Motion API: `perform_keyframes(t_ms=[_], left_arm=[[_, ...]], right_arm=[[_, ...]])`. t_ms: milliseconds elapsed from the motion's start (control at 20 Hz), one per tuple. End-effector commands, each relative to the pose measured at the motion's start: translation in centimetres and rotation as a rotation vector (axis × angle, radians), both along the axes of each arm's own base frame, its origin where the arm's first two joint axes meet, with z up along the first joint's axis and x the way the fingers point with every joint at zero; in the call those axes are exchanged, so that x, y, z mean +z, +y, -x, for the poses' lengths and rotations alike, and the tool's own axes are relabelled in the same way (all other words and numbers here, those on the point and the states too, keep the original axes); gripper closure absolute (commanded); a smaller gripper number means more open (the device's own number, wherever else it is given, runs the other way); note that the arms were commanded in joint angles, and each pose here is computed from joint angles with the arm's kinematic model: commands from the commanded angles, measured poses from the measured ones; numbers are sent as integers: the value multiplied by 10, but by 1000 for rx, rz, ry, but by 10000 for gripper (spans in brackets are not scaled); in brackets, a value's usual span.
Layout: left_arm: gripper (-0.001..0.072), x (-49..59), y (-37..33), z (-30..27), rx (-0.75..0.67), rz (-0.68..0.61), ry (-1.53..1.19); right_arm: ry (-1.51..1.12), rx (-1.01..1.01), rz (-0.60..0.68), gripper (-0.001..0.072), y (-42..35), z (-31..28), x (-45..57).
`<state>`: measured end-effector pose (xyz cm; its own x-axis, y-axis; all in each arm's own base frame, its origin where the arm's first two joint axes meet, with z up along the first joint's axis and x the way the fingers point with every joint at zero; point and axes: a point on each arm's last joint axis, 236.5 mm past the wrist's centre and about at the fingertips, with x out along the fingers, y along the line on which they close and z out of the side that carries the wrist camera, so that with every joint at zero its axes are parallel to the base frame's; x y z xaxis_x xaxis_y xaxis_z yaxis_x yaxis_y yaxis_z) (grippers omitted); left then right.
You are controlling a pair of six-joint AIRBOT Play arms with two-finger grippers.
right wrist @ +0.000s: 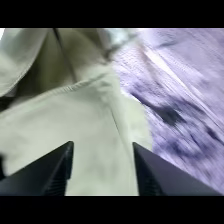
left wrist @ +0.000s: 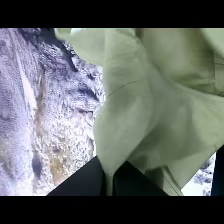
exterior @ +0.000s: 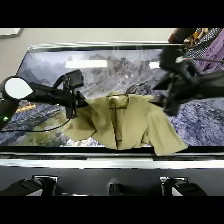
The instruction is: Fold the clothes and pants, and hang the long-sleeved shirts on hangers.
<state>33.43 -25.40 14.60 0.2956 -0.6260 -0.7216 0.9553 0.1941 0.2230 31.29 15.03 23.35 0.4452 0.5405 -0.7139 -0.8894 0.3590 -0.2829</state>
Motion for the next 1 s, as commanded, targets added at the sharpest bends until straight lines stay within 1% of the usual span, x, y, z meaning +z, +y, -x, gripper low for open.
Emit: perform_keyframes(t_ms=[0, 150, 300, 400, 450, 500, 550, 750, 850, 950], left_arm=[[692, 18, 1, 5, -5, 17, -51], [692, 31, 3, 10, -6, 29, -81], [692, 42, 3, 16, -10, 43, -105], [692, 48, 2, 19, -12, 58, -113], [692, 49, 2, 20, -13, 59, -115], [692, 50, 3, 21, -14, 59, -116], [692, 50, 3, 21, -14, 59, -117], [692, 50, 3, 21, -14, 59, -117], [692, 50, 3, 21, -14, 59, -117], [692, 50, 3, 21, -14, 59, -117]], right_arm=[[-79, -174, -29, 209, -46, 3, 31], [-78, -284, -24, 209, -81, 2, 33], [-37, -335, -35, 207, -98, -6, 12], [33, -321, -36, 207, -99, -11, -17], [75, -309, -65, 201, -93, -14, -29], [115, -298, -95, 133, -89, -19, -39], [139, -291, -125, 87, -85, -25, -44], [134, -167, -195, 83, -67, -48, -57], [126, -106, -201, 82, -62, -55, -65], [148, -92, -206, 82, -62, -61, -76]])
